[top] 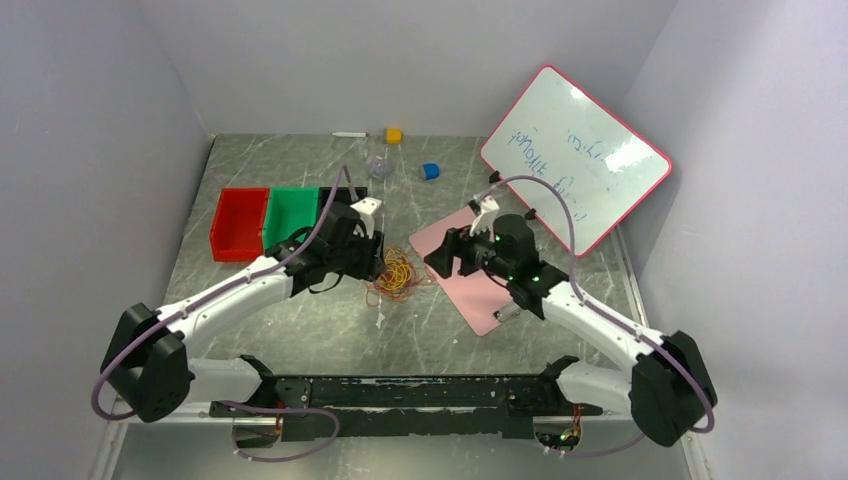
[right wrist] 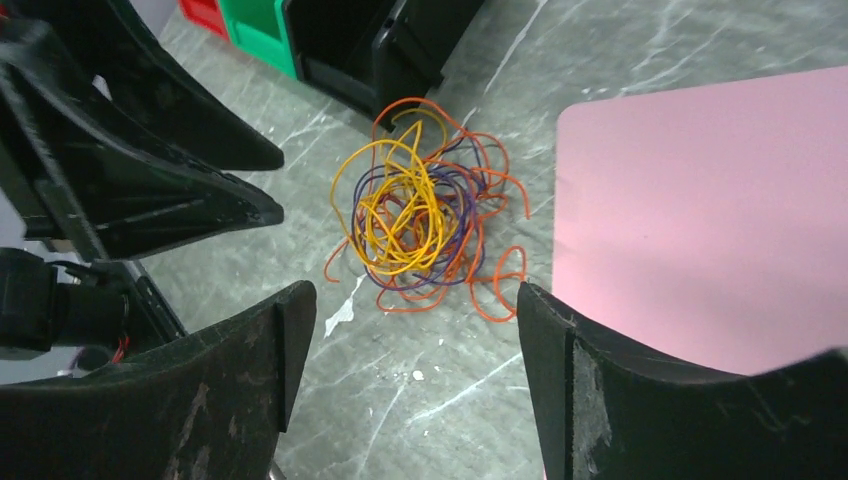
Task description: Untangle the cables
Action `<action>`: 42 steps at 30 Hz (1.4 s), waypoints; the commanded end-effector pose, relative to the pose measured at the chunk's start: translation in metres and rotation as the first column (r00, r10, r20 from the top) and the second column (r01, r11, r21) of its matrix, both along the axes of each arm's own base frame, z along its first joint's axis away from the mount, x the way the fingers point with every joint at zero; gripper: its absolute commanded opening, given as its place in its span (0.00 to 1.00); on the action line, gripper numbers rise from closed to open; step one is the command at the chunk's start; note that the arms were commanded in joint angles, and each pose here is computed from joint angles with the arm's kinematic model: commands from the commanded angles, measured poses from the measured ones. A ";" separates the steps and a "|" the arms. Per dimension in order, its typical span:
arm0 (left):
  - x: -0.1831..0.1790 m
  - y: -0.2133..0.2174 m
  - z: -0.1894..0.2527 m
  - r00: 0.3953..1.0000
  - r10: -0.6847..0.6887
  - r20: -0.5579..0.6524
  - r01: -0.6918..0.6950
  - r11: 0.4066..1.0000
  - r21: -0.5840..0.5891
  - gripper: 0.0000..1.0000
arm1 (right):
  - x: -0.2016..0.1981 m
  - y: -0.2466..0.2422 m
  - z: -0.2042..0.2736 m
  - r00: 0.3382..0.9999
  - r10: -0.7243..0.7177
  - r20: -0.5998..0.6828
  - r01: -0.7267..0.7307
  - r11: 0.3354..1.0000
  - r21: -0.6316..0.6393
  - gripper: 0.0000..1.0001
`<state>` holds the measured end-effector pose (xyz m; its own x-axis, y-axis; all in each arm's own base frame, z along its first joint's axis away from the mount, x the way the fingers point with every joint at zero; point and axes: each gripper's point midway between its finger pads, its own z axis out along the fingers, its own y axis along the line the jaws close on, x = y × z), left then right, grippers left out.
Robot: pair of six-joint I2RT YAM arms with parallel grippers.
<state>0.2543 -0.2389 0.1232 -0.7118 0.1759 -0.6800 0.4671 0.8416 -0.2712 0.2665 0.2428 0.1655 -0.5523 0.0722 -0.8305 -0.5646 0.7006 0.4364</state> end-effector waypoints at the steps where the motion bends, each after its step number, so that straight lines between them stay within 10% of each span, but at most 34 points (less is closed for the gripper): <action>1: 0.008 0.012 0.006 0.994 0.091 0.058 -0.090 0.996 -0.007 0.50 | 0.003 0.024 0.004 0.997 0.073 0.021 -0.073 0.997 -0.028 0.74; 10: 0.006 0.019 0.002 0.981 0.186 0.054 -0.183 0.981 -0.060 0.49 | 0.021 0.055 -0.026 0.989 0.128 -0.073 -0.132 0.989 -0.064 0.50; 42: 0.004 0.014 -0.010 0.981 0.191 0.036 -0.186 0.977 -0.102 0.47 | 0.035 0.086 -0.081 0.958 0.184 -0.220 -0.205 0.976 -0.077 0.24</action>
<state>0.2545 -0.2198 0.1098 -0.7118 -0.0099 -0.7023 0.3059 0.8957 -0.3226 0.2953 0.3196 0.0786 -0.7316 -0.1375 -0.6677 -0.5775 0.6455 0.4998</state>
